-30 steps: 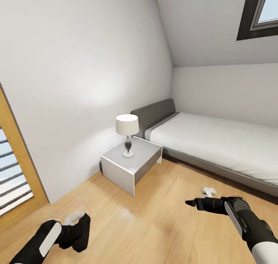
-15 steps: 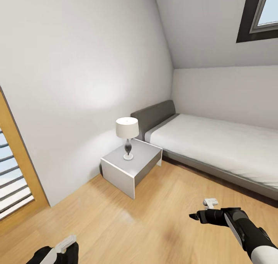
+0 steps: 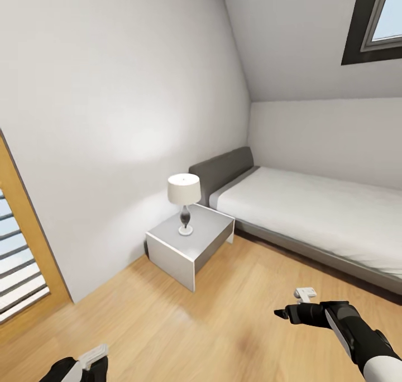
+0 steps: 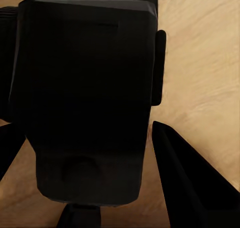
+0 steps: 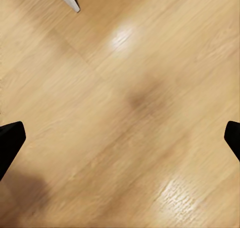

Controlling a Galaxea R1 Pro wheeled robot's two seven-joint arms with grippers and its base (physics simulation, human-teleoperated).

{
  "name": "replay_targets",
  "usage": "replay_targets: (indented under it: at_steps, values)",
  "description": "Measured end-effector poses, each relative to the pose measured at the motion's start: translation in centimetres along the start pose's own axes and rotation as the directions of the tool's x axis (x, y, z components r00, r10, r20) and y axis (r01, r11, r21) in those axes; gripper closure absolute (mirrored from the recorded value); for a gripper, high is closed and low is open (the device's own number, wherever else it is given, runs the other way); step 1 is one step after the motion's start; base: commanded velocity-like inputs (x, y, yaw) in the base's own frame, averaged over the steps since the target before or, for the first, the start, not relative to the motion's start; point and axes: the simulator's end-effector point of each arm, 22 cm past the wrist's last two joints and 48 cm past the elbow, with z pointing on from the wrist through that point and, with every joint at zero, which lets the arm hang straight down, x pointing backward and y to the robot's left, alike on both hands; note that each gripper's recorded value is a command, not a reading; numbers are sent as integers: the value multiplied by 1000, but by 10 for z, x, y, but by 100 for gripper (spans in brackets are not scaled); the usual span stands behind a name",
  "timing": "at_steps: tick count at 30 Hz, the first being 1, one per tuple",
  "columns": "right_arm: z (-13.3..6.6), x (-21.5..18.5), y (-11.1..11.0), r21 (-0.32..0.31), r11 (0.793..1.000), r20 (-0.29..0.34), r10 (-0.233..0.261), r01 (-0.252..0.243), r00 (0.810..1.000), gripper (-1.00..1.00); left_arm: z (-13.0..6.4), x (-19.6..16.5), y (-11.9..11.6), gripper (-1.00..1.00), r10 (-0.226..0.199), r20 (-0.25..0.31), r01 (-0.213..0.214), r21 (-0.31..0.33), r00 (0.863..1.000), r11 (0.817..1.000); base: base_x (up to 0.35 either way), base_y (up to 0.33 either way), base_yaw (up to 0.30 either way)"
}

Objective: Attach the digital camera to the camera tripod in the bedroom.

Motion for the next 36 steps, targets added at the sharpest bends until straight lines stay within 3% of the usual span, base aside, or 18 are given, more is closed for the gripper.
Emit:
replay_targets:
  at_steps: [7, 13, 21, 36]
  values:
    - [-10, -11, 3, 0, 1000, 0, 0, 0, 1000, -100, -14, -7, 17, 100, 37, 11, -35, -114, 999, 993, 0, 0, 0]
    - [-18, -20, 6, 1, 1000, 0, 0, 0, 1000, -100, -25, -20, 21, 100, 63, 53, -55, -147, 997, 988, 0, 0, 0]
    - [-28, -33, 8, 5, 1000, 12, -5, 5, 1000, -100, -33, -16, 43, 100, 115, 89, -93, -215, 989, 972, 0, 0, 0]
    - [-43, -38, 11, 6, 1000, -12, 9, -9, 1000, -100, -57, -14, 46, 100, 106, 76, -87, -229, 991, 970, 0, 0, 0]
